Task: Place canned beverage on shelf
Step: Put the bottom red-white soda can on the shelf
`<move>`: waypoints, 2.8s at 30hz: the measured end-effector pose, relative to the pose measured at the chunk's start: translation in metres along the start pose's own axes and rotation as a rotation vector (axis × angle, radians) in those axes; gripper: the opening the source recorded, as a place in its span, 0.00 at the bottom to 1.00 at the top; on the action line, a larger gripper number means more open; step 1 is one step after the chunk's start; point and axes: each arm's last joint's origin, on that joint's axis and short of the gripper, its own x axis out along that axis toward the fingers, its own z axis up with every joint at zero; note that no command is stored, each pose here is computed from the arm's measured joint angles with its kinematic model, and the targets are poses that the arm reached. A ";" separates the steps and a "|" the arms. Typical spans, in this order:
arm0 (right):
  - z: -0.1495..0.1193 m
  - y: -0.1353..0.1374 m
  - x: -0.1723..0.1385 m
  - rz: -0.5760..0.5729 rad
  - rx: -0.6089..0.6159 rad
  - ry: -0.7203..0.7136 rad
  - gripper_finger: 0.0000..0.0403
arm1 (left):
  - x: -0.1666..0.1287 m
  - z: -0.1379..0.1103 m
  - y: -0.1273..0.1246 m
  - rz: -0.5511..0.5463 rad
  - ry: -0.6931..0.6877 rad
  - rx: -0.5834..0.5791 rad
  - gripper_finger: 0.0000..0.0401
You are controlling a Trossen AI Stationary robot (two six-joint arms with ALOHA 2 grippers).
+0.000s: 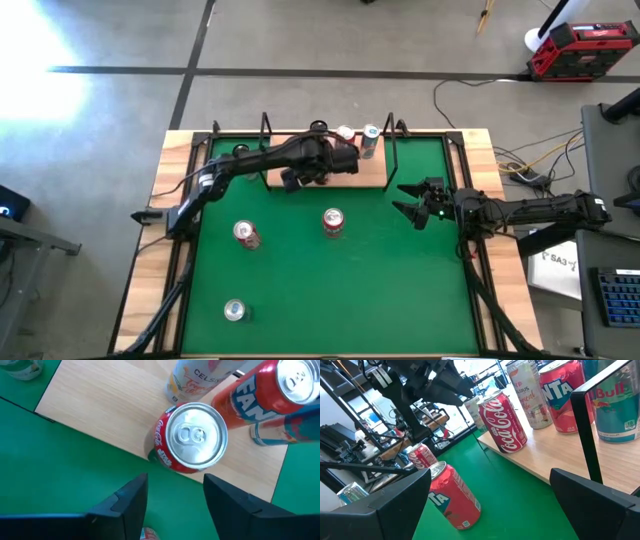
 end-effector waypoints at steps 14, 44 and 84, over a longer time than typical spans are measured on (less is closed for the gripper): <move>0.000 0.000 0.000 0.000 0.000 -0.001 0.99 | 0.008 0.016 -0.006 0.002 0.045 -0.028 0.67; 0.000 0.000 0.000 0.000 0.000 -0.001 0.99 | 0.064 0.022 -0.022 0.093 0.108 -0.175 0.92; 0.000 0.000 0.000 0.000 0.000 -0.001 0.99 | 0.051 0.036 -0.013 0.111 0.120 0.325 0.72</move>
